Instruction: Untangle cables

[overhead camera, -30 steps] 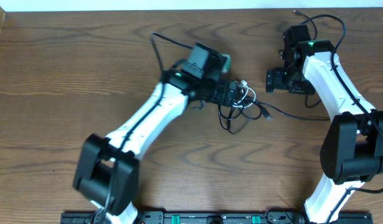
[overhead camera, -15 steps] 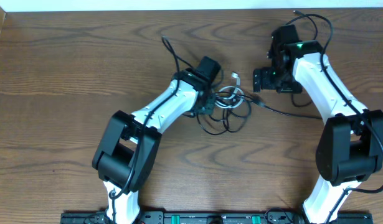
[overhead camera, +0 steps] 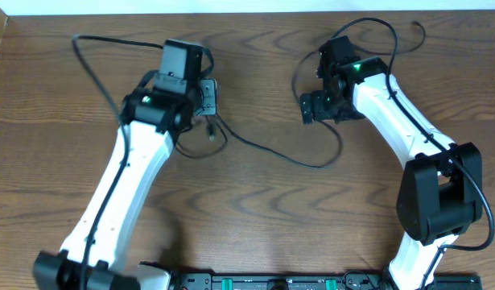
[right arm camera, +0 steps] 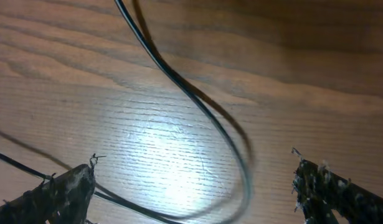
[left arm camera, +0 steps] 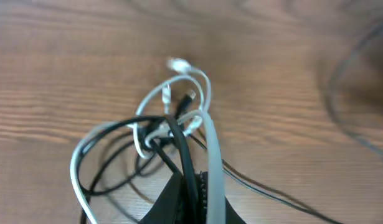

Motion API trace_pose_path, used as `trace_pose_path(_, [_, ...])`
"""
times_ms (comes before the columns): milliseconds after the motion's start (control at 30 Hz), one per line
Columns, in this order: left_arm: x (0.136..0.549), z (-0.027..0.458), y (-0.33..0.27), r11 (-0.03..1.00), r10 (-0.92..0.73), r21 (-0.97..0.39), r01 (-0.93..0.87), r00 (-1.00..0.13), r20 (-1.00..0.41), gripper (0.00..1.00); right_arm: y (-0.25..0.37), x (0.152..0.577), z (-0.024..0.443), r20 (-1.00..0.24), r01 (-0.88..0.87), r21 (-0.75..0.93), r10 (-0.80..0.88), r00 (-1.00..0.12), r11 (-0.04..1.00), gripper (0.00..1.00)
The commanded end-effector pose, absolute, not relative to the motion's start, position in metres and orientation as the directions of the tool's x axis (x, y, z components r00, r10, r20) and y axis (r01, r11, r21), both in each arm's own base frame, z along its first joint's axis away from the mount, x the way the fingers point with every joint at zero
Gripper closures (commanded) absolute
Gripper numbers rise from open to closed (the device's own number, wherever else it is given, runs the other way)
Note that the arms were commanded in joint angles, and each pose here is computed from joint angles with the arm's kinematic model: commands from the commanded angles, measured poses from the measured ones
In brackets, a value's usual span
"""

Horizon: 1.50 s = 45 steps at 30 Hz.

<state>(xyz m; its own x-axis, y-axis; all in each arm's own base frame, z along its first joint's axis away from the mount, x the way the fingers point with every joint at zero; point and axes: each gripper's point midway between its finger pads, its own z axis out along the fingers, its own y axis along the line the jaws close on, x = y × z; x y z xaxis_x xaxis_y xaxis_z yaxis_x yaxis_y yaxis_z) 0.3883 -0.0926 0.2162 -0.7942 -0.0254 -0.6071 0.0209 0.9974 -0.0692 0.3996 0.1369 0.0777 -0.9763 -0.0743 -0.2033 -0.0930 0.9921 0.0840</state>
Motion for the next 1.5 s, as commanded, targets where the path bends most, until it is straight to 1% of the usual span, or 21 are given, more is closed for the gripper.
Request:
trace_pose_path(0, [0.383,0.219,-0.113,0.983,-0.011,-0.154,0.100,-0.806,-0.592,0.93,0.145,0.396,0.085,-0.219,-0.104,0.091,-0.082,-0.972,0.990,0.01])
trace_pose_path(200, [0.373,0.155,-0.139,0.983,0.079,-0.117,0.141,-0.903,-0.423,0.93,0.145,0.397,0.085,-0.223,-0.143,0.082,-0.122,-0.967,0.986,0.01])
trace_pose_path(300, [0.364,0.125,-0.167,0.972,0.153,-0.116,0.205,-0.925,-0.347,0.92,0.144,0.397,0.085,-0.223,-0.143,0.082,-0.122,-0.967,0.986,0.01])
trace_pose_path(367, [0.357,0.116,-0.187,0.958,0.193,-0.139,0.249,-0.925,-0.327,0.93,0.144,0.397,0.085,-0.224,-0.143,0.081,-0.122,-0.967,0.986,0.01])
trace_pose_path(400, [0.354,0.112,-0.196,0.951,0.209,-0.153,0.268,-0.924,-0.321,0.91,0.144,0.397,0.085,-0.224,-0.142,0.078,-0.122,-0.967,0.987,0.01])
trace_pose_path(433, [0.352,0.110,-0.203,0.945,0.222,-0.164,0.284,-0.922,-0.317,0.76,0.143,0.397,0.085,-0.225,-0.142,0.075,-0.122,-0.967,0.987,0.01])
trace_pose_path(467, [0.351,0.108,-0.206,0.942,0.230,-0.165,0.291,-0.921,-0.314,0.66,0.143,0.397,0.085,-0.225,-0.142,0.075,-0.122,-0.967,0.987,0.01])
trace_pose_path(500, [0.348,0.104,-0.213,0.937,0.247,-0.165,0.307,-0.919,-0.307,0.45,0.143,0.397,0.085,-0.224,-0.142,0.075,-0.122,-0.967,0.987,0.01])
trace_pose_path(567, [0.345,0.103,-0.219,0.929,0.276,-0.157,0.335,-0.910,-0.308,0.37,0.143,0.397,0.085,-0.224,-0.142,0.075,-0.122,-0.967,0.987,0.01])
trace_pose_path(600, [0.349,0.112,-0.219,0.928,0.273,-0.156,0.339,-0.902,-0.334,0.30,0.143,0.397,0.085,-0.224,-0.142,0.075,-0.122,-0.967,0.987,0.01])
trace_pose_path(667, [0.357,0.135,-0.215,0.929,0.247,-0.166,0.331,-0.888,-0.388,0.27,0.143,0.397,0.085,-0.224,-0.142,0.075,-0.122,-0.967,0.987,0.01])
trace_pose_path(800, [0.368,0.152,-0.205,0.939,0.215,-0.149,0.309,-0.869,-0.447,0.27,0.143,0.397,0.085,-0.224,-0.142,0.075,-0.122,-0.967,0.987,0.01])
trace_pose_path(833, [0.370,0.153,-0.203,0.942,0.211,-0.143,0.304,-0.867,-0.452,0.30,0.143,0.397,0.085,-0.224,-0.142,0.075,-0.122,-0.967,0.987,0.01])
trace_pose_path(967, [0.372,0.148,-0.203,0.943,0.211,-0.143,0.302,-0.870,-0.446,0.60,0.143,0.397,0.085,-0.224,-0.142,0.075,-0.122,-0.967,0.987,0.01])
trace_pose_path(1000, [0.372,0.147,-0.203,0.943,0.212,-0.141,0.302,-0.871,-0.444,0.61,0.143,0.397,0.085,-0.224,-0.142,0.076,-0.122,-0.967,0.987,0.01])
trace_pose_path(1167, [0.370,0.142,-0.203,0.943,0.214,-0.141,0.300,-0.875,-0.433,0.60,0.148,0.395,0.085,-0.219,-0.147,0.100,-0.122,-0.968,0.984,0.01])
trace_pose_path(1300, [0.366,0.129,-0.202,0.945,0.223,-0.134,0.299,-0.888,-0.403,0.60,0.160,0.393,0.087,-0.214,-0.163,0.171,-0.124,-0.969,0.972,0.01])
trace_pose_path(1333, [0.366,0.123,-0.202,0.946,0.226,-0.131,0.297,-0.893,-0.390,0.66,0.168,0.392,0.088,-0.212,-0.173,0.216,-0.126,-0.969,0.961,0.01])
trace_pose_path(1367, [0.367,0.122,-0.201,0.947,0.226,-0.128,0.296,-0.893,-0.389,0.75,0.176,0.390,0.090,-0.212,-0.183,0.249,-0.131,-0.969,0.951,0.01])
trace_pose_path(1400, [0.368,0.121,-0.200,0.949,0.226,-0.120,0.293,-0.892,-0.392,0.80,0.179,0.390,0.090,-0.214,-0.189,0.257,-0.135,-0.968,0.948,0.01])
trace_pose_path(1467, [0.371,0.122,-0.199,0.951,0.223,-0.113,0.289,-0.888,-0.403,0.81,0.185,0.389,0.091,-0.220,-0.204,0.261,-0.147,-0.964,0.944,0.01])
